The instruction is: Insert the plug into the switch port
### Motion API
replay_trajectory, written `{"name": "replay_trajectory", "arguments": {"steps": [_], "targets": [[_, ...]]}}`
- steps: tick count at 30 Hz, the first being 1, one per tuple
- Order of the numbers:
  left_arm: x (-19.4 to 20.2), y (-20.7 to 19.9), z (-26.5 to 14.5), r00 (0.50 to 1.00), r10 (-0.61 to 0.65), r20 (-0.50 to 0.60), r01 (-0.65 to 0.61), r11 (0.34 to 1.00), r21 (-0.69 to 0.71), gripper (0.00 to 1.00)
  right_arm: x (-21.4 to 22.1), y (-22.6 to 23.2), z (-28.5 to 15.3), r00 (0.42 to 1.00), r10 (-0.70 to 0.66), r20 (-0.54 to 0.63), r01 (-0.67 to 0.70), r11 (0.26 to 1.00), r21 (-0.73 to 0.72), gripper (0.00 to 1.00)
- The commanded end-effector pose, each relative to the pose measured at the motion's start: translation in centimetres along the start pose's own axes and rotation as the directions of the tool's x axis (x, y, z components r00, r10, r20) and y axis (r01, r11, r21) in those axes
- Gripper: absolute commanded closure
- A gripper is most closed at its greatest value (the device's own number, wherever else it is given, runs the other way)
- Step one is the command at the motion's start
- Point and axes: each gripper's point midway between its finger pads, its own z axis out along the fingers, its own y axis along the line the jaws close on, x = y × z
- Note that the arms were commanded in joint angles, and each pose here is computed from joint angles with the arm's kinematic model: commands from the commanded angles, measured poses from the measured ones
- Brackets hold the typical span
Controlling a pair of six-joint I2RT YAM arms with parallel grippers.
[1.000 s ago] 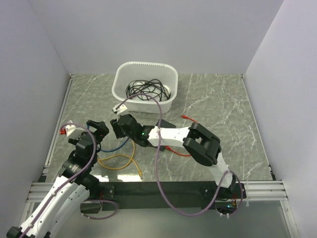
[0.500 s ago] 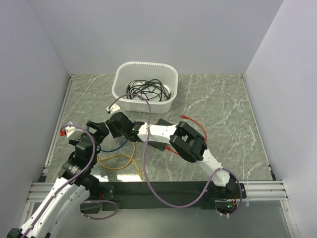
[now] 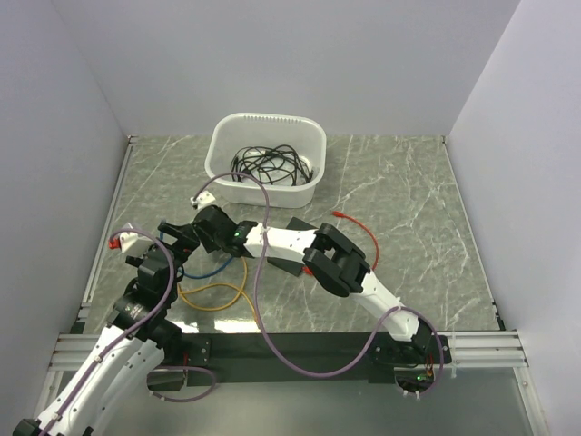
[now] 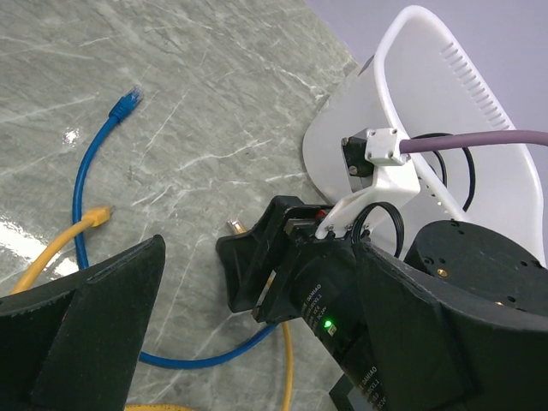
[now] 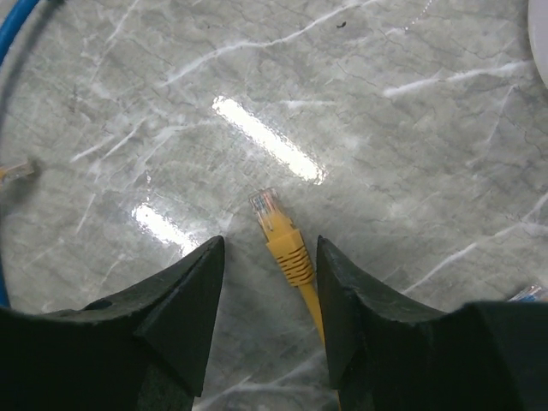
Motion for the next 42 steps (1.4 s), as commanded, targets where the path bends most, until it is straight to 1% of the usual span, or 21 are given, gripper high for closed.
{"name": "replay_trajectory", "arguments": {"steps": [1,3,12,14,15,16,21,25,26,28,29,31,32,33,34,35,37,38,40,41,42], "targets": [[0.0,-0.1,0.1,1.000,0.005,-0.004,-0.005,1.000,0.007,0.01,0.1,-0.6,0.4,1.000,-0.014,-0.013,0.014,0.999,0.030,0.48],[0.1,-0.1,0.1,1.000,0.006,-0.005,-0.006,1.000,0.007,0.01,0.3,-0.7,0.3,1.000,-0.010,-0.016,0.011,1.000,0.029,0.54],[0.1,-0.2,0.2,1.000,0.009,-0.005,-0.009,1.000,0.007,0.01,1.2,-1.1,0.0,1.000,-0.013,-0.024,0.013,1.000,0.026,0.56],[0.2,-0.1,0.2,1.000,0.011,-0.008,-0.011,1.000,0.003,0.01,1.5,-1.2,-0.1,1.000,-0.013,-0.027,0.014,1.000,0.025,0.68],[0.3,0.0,0.3,1.000,0.014,-0.010,-0.014,1.000,0.000,0.01,1.4,-1.1,-0.1,1.000,-0.013,-0.023,0.014,1.000,0.022,0.82],[0.3,0.0,0.3,1.000,0.013,-0.008,-0.013,1.000,0.000,0.01,1.5,-1.1,-0.1,1.000,-0.015,-0.023,0.015,1.000,0.023,0.87],[0.2,-0.1,0.2,1.000,0.011,-0.007,-0.011,1.000,0.004,0.01,1.8,-1.1,-0.3,1.000,-0.014,-0.017,0.014,1.000,0.008,1.00],[0.3,0.0,0.2,1.000,0.015,-0.010,-0.015,1.000,0.001,0.01,0.2,-0.7,-1.9,0.999,0.000,0.040,0.002,1.000,-0.029,1.00],[0.3,0.0,0.2,1.000,0.016,-0.008,-0.016,1.000,0.000,0.01,1.4,-1.0,-2.4,1.000,-0.008,0.017,0.009,0.999,-0.035,1.00],[0.4,-0.1,0.3,1.000,0.019,-0.014,-0.019,1.000,0.003,0.00,-1.6,-0.4,-4.3,0.994,0.017,0.111,-0.008,0.997,-0.079,1.00],[0.4,-0.1,0.3,1.000,0.021,-0.016,-0.021,1.000,0.003,0.01,-0.5,-0.6,-4.7,0.995,0.009,0.101,0.000,0.996,-0.086,1.00],[0.5,-0.3,0.2,0.999,0.022,-0.024,-0.021,1.000,0.015,0.01,-3.2,-0.4,-7.2,0.982,0.027,0.187,-0.005,0.993,-0.120,1.00],[0.5,-0.4,0.2,0.999,0.024,-0.026,-0.024,1.000,0.020,0.01,-1.9,-0.9,-7.7,0.985,0.024,0.173,-0.003,0.993,-0.118,1.00],[0.6,-0.6,0.2,0.999,0.023,-0.031,-0.022,0.999,0.030,0.01,-2.6,-0.9,-8.4,0.978,0.032,0.206,-0.006,0.992,-0.127,1.00],[0.9,-1.2,0.0,0.999,0.021,-0.050,-0.018,0.998,0.066,0.01,-4.1,-1.1,-10.1,0.969,0.050,0.244,-0.017,0.990,-0.138,1.00],[1.2,-1.7,-0.2,0.997,0.040,-0.065,-0.033,0.994,0.103,0.01,-2.6,-1.5,-10.6,0.972,0.049,0.228,-0.017,0.990,-0.137,1.00],[2.0,-3.4,-0.6,0.994,0.047,-0.098,-0.026,0.978,0.207,0.03,-4.3,-1.1,-13.2,0.952,0.087,0.293,-0.031,0.981,-0.193,1.00],[2.4,-3.9,-0.7,0.993,0.046,-0.111,-0.018,0.971,0.240,0.03,-2.9,-1.5,-13.7,0.956,0.099,0.275,-0.044,0.979,-0.199,1.00],[2.9,-4.9,-0.9,0.991,0.041,-0.131,0.000,0.955,0.298,0.07,-4.6,-1.7,-16.3,0.930,0.147,0.337,-0.069,0.970,-0.235,1.00],[3.6,-5.9,-1.4,0.985,0.052,-0.166,0.010,0.936,0.351,0.08,-3.3,-2.0,-16.7,0.933,0.152,0.325,-0.075,0.968,-0.239,1.00],[4.0,-6.4,-1.7,0.981,0.058,-0.186,0.018,0.923,0.383,0.09,-3.9,-1.8,-17.7,0.921,0.178,0.347,-0.085,0.960,-0.266,1.00]]}}
